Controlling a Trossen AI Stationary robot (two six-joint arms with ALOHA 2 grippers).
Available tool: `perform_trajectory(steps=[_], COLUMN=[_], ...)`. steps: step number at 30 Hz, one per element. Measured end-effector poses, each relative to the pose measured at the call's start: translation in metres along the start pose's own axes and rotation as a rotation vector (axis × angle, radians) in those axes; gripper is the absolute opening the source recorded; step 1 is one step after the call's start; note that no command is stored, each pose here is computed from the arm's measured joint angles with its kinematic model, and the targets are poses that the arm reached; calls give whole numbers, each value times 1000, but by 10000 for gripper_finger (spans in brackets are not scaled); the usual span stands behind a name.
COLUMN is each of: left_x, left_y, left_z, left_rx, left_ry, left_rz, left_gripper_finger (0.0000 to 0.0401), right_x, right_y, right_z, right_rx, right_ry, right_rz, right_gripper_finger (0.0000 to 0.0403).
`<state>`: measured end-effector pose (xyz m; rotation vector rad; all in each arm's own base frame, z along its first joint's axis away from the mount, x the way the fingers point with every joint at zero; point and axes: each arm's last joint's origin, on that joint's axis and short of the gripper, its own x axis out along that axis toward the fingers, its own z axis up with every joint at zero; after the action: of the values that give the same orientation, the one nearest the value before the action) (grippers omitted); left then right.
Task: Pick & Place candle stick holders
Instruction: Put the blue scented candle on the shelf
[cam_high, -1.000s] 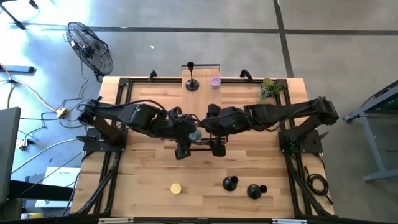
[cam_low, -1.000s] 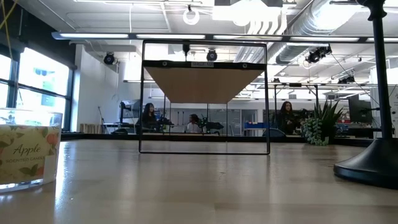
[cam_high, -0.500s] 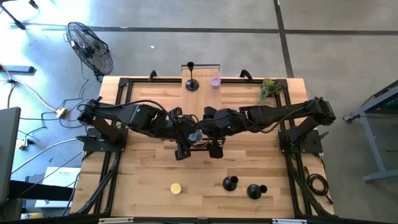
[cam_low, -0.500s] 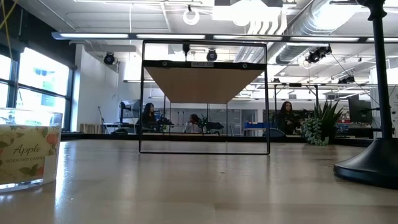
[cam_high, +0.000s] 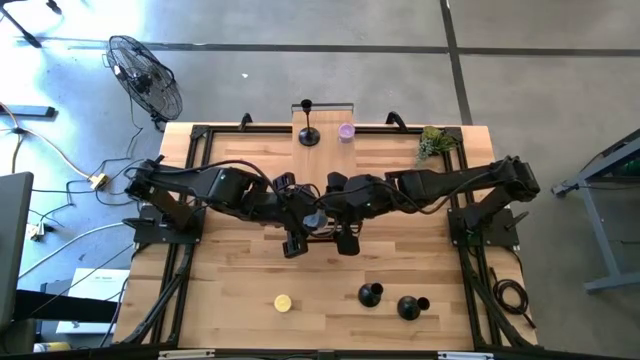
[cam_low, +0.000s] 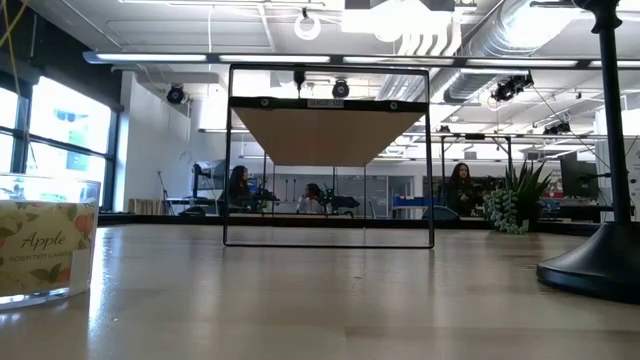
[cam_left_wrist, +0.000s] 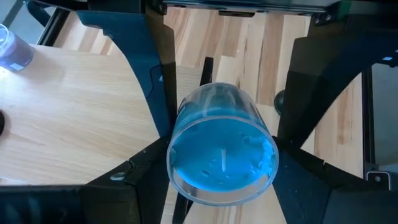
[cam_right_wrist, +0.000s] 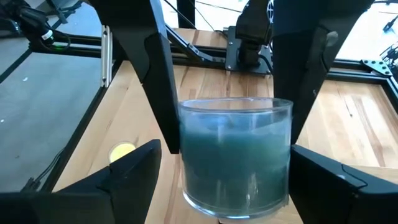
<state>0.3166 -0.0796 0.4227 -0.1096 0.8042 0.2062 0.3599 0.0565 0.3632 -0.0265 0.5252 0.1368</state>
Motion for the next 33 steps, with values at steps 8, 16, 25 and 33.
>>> perform_trajectory(steps=[8,16,25,33], left_x=[0,0,0,-1], left_y=[0,0,-1,-1], left_z=[0,1,1,3], left_rx=[0,-3,-4,-21], left_ry=[1,-9,-13,-27], left_rz=[-2,-3,-4,-9], left_gripper_finger=[226,226,240,295], right_x=[1,1,1,2], right_y=[0,0,0,0], right_z=[-2,-2,-2,-4], right_rx=[0,-19,-18,-21], right_ry=[18,22,22,35], right_rz=[4,-1,2,6], right_gripper_finger=[266,226,225,225])
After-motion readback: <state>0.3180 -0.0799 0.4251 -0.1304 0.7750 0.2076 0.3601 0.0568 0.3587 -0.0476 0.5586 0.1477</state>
